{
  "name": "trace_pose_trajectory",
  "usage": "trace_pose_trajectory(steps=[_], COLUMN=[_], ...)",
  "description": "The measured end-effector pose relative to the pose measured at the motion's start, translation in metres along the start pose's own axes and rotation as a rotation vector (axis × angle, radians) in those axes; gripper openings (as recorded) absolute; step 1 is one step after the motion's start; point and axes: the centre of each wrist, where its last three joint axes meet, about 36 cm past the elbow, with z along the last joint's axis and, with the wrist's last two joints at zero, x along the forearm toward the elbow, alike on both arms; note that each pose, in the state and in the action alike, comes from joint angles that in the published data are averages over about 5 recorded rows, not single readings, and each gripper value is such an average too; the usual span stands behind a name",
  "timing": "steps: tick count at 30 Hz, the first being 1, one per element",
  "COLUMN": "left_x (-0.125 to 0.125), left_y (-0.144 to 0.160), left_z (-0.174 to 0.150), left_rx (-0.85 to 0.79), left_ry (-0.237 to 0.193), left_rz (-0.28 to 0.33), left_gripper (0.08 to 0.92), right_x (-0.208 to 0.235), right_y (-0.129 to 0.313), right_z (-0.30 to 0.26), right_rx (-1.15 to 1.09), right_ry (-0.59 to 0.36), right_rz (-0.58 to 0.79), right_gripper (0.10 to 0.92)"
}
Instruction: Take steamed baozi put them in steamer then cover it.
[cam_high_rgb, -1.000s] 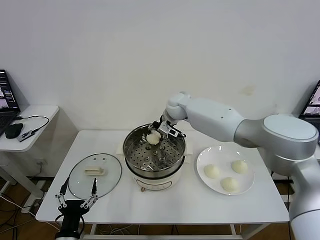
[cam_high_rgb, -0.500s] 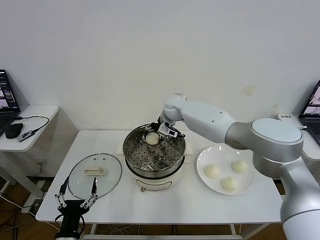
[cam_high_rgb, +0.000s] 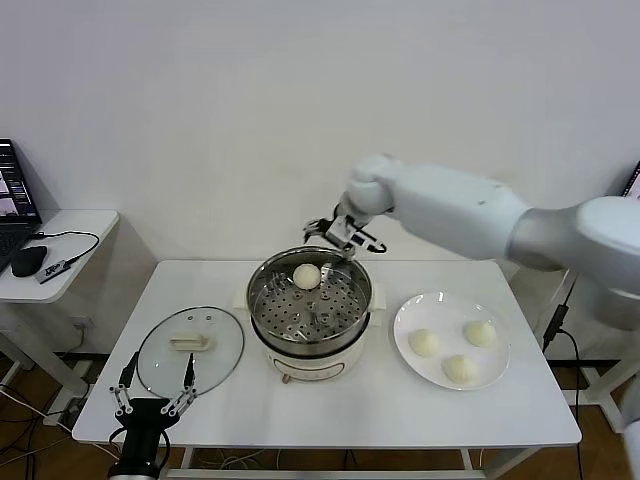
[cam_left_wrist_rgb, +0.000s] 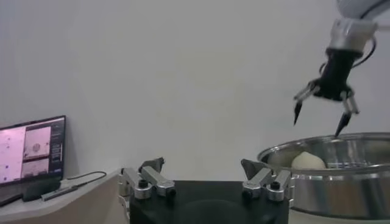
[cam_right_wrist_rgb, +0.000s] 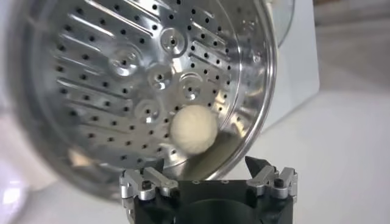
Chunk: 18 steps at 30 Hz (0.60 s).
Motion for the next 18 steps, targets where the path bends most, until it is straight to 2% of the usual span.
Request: trace_pose_trajectory(steps=[10, 18], left_x=[-0.005, -0.007], left_y=[-0.003, -0.005], left_z=[-0.003, 0.0], left_rx=[-0.008, -0.01], left_ry=[0.033, 0.052], left_rz=[0.026, 0.039], left_gripper=[0.823, 0.823], right_x=[0.058, 0.061], right_y=[0.095, 0.174], right_z=[0.019, 0.027], right_rx=[-0.4, -0.615], right_ry=[0.037, 0.047], right_rz=[-0.067, -0.117], right_gripper=[0.823, 0.823])
